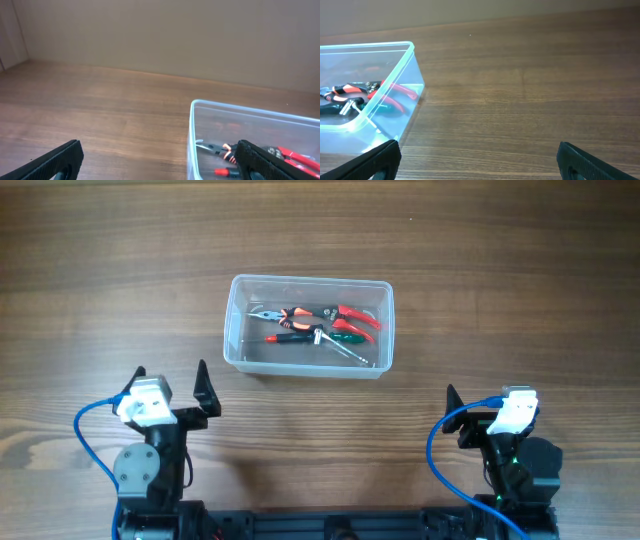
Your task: Pack container
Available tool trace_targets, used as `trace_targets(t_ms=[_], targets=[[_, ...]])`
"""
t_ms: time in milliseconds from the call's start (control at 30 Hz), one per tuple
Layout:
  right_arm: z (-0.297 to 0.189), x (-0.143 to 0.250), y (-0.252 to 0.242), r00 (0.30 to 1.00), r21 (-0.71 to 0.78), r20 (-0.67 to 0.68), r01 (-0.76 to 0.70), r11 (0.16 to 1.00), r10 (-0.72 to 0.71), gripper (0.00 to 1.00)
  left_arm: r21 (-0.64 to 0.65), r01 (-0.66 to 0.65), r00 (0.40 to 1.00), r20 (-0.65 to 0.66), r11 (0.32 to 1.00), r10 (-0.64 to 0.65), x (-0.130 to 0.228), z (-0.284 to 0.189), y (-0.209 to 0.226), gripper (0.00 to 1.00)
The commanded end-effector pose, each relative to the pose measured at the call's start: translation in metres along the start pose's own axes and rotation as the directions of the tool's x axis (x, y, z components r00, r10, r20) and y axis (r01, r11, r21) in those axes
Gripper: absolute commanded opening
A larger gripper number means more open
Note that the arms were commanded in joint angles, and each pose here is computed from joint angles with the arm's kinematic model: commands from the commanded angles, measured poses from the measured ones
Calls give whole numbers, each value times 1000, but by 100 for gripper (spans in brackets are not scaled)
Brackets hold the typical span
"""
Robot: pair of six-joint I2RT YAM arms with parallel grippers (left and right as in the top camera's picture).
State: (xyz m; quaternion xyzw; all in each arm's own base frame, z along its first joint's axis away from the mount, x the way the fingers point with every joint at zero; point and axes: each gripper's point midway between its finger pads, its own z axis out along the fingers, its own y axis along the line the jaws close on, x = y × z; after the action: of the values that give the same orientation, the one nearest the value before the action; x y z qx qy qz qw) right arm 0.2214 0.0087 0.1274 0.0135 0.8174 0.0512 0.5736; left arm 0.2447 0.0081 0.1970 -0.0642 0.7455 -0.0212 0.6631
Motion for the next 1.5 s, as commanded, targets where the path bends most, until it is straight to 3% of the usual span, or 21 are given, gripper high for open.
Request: trace_targets(t_ms=[0, 267, 1467], targets=[[0, -1, 2, 1000, -13, 10, -17, 1000, 17, 100, 27, 2, 1000, 0, 1000, -2, 18, 0, -3, 100], [0, -1, 2, 1000, -12, 10, -17, 1000, 17, 100, 34, 5, 1000, 7, 999, -6, 40, 3, -1, 100], [0, -1, 2, 1000, -12, 10, -17, 1000, 17, 100, 35, 6, 1000, 4, 999, -6, 41, 3, -1, 100]])
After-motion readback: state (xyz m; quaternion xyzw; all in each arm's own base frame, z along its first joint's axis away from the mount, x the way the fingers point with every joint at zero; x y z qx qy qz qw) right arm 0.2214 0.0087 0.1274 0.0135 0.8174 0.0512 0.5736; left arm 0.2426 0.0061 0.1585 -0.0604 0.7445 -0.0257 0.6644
